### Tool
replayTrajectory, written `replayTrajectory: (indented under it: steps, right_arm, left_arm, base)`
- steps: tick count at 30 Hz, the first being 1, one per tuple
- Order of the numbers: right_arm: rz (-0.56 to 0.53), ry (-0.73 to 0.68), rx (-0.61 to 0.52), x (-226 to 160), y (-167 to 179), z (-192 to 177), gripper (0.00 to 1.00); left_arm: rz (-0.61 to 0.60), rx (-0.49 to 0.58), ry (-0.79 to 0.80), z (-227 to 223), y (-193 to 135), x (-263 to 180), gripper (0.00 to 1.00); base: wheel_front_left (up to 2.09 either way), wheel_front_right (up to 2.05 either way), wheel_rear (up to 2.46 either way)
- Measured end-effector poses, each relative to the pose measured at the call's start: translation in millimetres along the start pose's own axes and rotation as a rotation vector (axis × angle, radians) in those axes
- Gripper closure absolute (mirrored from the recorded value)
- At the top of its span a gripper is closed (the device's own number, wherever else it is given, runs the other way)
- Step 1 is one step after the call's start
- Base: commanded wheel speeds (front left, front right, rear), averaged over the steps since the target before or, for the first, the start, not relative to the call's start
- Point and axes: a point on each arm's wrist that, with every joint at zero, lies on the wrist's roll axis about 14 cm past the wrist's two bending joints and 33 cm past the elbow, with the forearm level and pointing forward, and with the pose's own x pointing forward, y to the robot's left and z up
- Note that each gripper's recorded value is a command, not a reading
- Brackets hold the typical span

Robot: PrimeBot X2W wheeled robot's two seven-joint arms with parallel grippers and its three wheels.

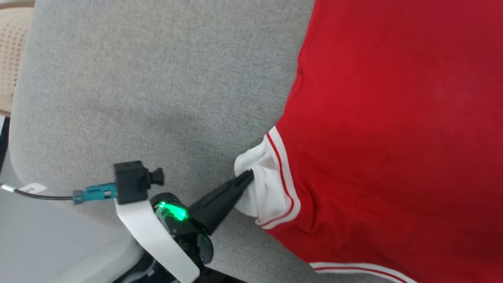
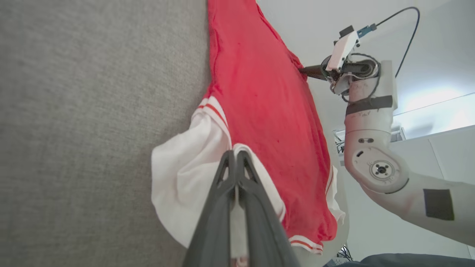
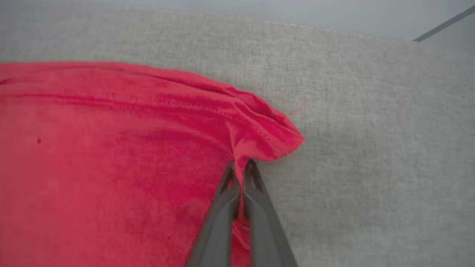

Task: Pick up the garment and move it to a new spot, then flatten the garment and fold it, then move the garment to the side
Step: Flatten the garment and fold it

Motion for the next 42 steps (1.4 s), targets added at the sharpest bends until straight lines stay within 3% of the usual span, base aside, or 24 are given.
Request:
replayTrajectory:
  steps: [10, 18, 22, 28, 32, 36, 37, 38, 42]
  right_arm:
    - [0.053, -0.006, -0.054, -68, -24, -38, 1.0]
    - [0.115, 0.124, -0.054, -140, -49, -146, 1.0]
    - [0.18, 0.232, -0.029, -171, -39, -218, 1.0]
    - [0.281, 0.353, 0.017, -204, -9, -293, 1.0]
    - [0.346, 0.398, 0.023, -211, 13, -319, 1.0]
    - [0.37, 0.362, 0.012, -209, 23, -318, 1.0]
    - [0.37, 0.362, 0.012, -209, 23, -318, 0.38]
    - [0.36, 0.323, 0.011, -207, 21, -310, 0.0]
    - [0.317, 0.164, -0.004, -207, 6, -266, 0.0]
  left_arm:
    - [-0.008, 0.039, -0.082, 15, -7, -25, 1.0]
    - [-0.037, 0.044, -0.137, 19, -18, -42, 1.0]
    - [-0.044, 0.043, -0.153, 20, -20, -46, 1.0]
    - [-0.067, 0.047, -0.155, 19, -26, -43, 1.0]
    - [-0.069, 0.04, -0.15, 18, -26, -42, 1.0]
    - [-0.073, 0.039, -0.143, 16, -27, -41, 1.0]
    - [-0.073, 0.039, -0.143, 16, -27, -41, 1.0]
    - [-0.074, 0.039, -0.142, 16, -27, -41, 1.0]
    - [-0.075, 0.035, -0.148, 16, -28, -42, 1.0]
  base:
    - [0.0, 0.0, 0.0]
    - [0.0, 0.0, 0.0]
    - [0.0, 0.0, 0.0]
    - [0.0, 0.0, 0.0]
    - [0.0, 0.0, 0.0]
    - [0.0, 0.0, 0.0]
    - [0.0, 0.0, 0.0]
    - [0.0, 0.0, 0.0]
    - [0.0, 0.0, 0.0]
